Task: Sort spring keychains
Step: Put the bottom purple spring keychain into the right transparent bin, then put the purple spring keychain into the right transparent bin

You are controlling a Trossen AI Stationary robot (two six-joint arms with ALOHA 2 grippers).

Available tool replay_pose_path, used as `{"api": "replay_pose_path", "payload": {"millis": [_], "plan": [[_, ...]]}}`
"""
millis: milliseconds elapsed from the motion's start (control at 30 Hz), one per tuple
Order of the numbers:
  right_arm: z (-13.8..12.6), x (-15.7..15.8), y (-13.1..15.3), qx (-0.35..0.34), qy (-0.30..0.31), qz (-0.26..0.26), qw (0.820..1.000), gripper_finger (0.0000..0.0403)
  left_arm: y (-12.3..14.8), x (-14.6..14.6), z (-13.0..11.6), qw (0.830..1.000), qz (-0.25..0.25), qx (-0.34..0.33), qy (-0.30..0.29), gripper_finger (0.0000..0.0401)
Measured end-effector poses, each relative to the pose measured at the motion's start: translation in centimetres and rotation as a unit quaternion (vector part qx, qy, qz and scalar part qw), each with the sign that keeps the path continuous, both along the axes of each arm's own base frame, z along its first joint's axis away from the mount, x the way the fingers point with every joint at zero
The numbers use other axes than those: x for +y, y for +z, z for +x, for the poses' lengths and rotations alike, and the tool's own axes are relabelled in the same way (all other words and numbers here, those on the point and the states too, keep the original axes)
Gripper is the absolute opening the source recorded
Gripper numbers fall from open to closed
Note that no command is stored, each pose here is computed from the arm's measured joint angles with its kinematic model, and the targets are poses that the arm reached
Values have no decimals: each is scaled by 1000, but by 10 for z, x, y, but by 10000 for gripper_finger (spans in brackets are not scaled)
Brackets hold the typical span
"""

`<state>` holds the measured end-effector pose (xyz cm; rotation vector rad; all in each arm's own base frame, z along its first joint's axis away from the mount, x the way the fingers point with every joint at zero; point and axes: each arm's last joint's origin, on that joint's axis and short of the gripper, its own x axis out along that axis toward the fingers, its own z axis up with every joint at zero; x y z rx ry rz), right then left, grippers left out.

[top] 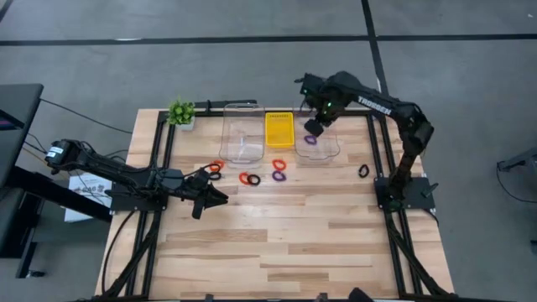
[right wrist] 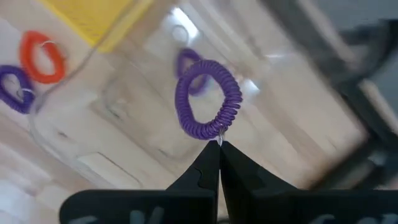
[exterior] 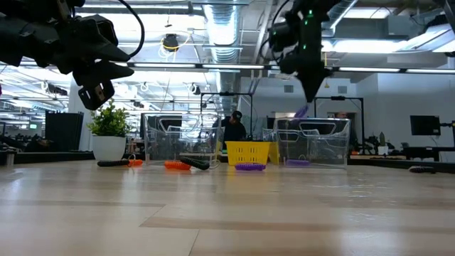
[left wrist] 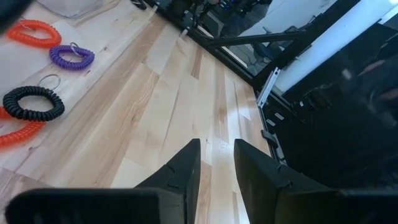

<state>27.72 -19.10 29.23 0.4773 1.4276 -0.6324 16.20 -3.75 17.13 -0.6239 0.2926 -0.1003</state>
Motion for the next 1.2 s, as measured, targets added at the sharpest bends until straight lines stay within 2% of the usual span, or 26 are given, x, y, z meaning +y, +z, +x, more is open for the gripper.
{"api": "replay_pose_path", "payload": {"millis": [267,633,1033,1200], "plan": [[7,5,-41,-6,22,-3,1000,0,0,0,0,1000,-4,1,1,95],[12,11,-62,-23,20,-12,999,3,0,0,0,1000,-4,1,1,95],[7,14,-70,-4,7,0,1000,96,0,0,0,1000,-4,1,1,95],[5,18,-65,-6,10,-2,1000,111,0,0,0,1000,-4,0,1,95]]}}
